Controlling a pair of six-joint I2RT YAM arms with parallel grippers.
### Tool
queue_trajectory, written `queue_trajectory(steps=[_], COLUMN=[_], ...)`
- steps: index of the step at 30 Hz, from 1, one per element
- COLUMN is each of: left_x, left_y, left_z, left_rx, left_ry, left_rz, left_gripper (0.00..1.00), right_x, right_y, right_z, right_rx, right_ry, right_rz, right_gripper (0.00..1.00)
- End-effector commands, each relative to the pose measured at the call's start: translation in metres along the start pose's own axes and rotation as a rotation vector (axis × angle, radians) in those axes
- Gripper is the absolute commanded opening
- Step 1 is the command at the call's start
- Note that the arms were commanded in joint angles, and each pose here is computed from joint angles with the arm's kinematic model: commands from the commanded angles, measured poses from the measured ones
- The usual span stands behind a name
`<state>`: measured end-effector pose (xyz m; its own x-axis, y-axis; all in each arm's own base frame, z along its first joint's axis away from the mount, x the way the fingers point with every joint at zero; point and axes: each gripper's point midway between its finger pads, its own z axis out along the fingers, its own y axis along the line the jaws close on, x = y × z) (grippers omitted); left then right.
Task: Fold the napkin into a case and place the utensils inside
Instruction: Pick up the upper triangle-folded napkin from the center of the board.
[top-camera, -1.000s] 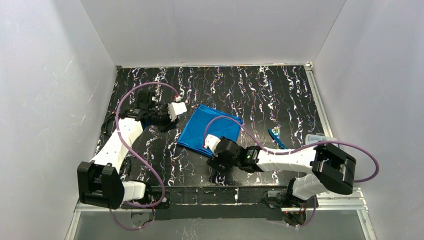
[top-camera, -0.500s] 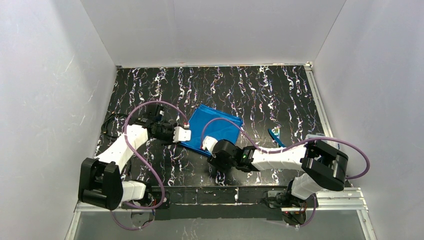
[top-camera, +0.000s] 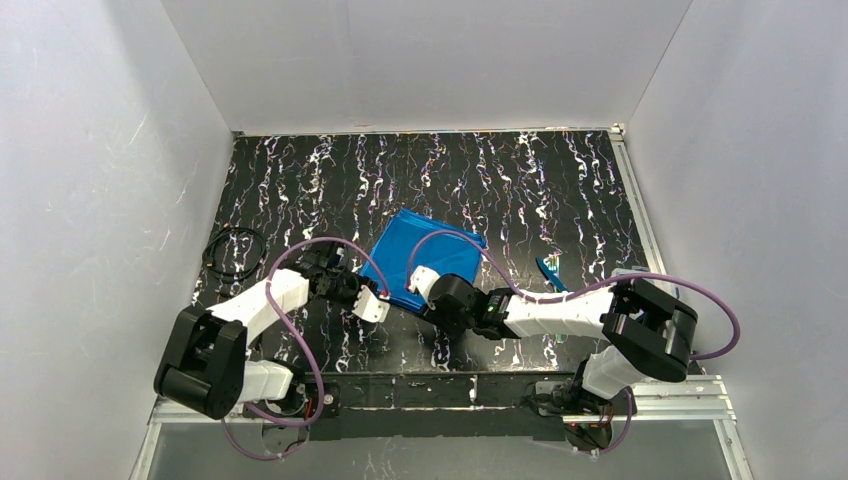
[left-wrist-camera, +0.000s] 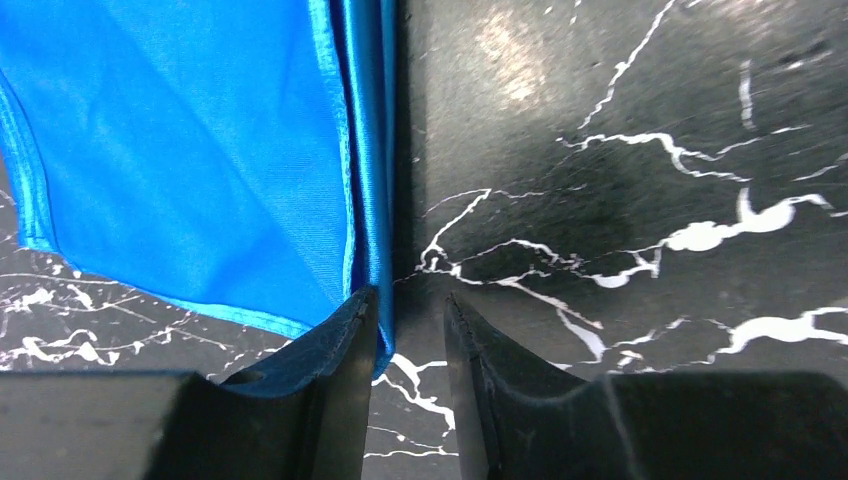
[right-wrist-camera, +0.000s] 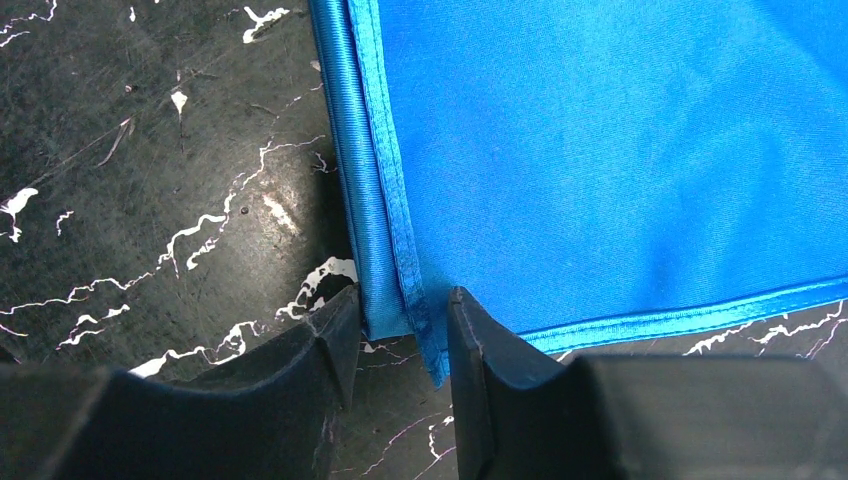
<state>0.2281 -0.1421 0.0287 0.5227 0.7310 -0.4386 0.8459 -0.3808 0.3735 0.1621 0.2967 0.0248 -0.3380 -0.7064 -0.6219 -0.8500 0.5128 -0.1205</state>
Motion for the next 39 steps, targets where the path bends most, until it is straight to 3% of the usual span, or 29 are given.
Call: queue_trajectory(steps=[1,5,19,29,34,39], left_x=[0.005,0.0,-0.03,-0.008,-0.006,-0.006], left_y=[0.023,0.031,-0.01,0.029,0.028,0.04], left_z=[0.003,0.002,-0.015,-0.002,0.001,0.0], left_rx=[-0.104,-0.163,-0.085,-0.131,-0.095,-0.173], left_ry=[0.024,0.002,-0.092,-0.037,-0.039,-0.032], left_rz=[0.109,0.131,0.209,0.108,0.107,0.145], left_gripper=[0.3,0.32,0.34,0.35,0.36,0.36], right_x=[-0.002,-0.002,-0.008,-0.011,-0.014,-0.015], right_y=[-0.003,-0.003,-0.005,-0.007,-0.008,-0.008], right_z=[-0.001,-0.002,0.0,-0.002,-0.002,-0.003], right_rx=[0.013,0.005,0.006,0.013,0.014,0.01], right_ry=[-0.014,-0.018,-0.013,-0.018,-0.022,-0.027], right_rz=[0.025,0.032,0.051,0.053,0.056,0.059], right_gripper=[0.43,0.38,0.23,0.21,0.2,0.18])
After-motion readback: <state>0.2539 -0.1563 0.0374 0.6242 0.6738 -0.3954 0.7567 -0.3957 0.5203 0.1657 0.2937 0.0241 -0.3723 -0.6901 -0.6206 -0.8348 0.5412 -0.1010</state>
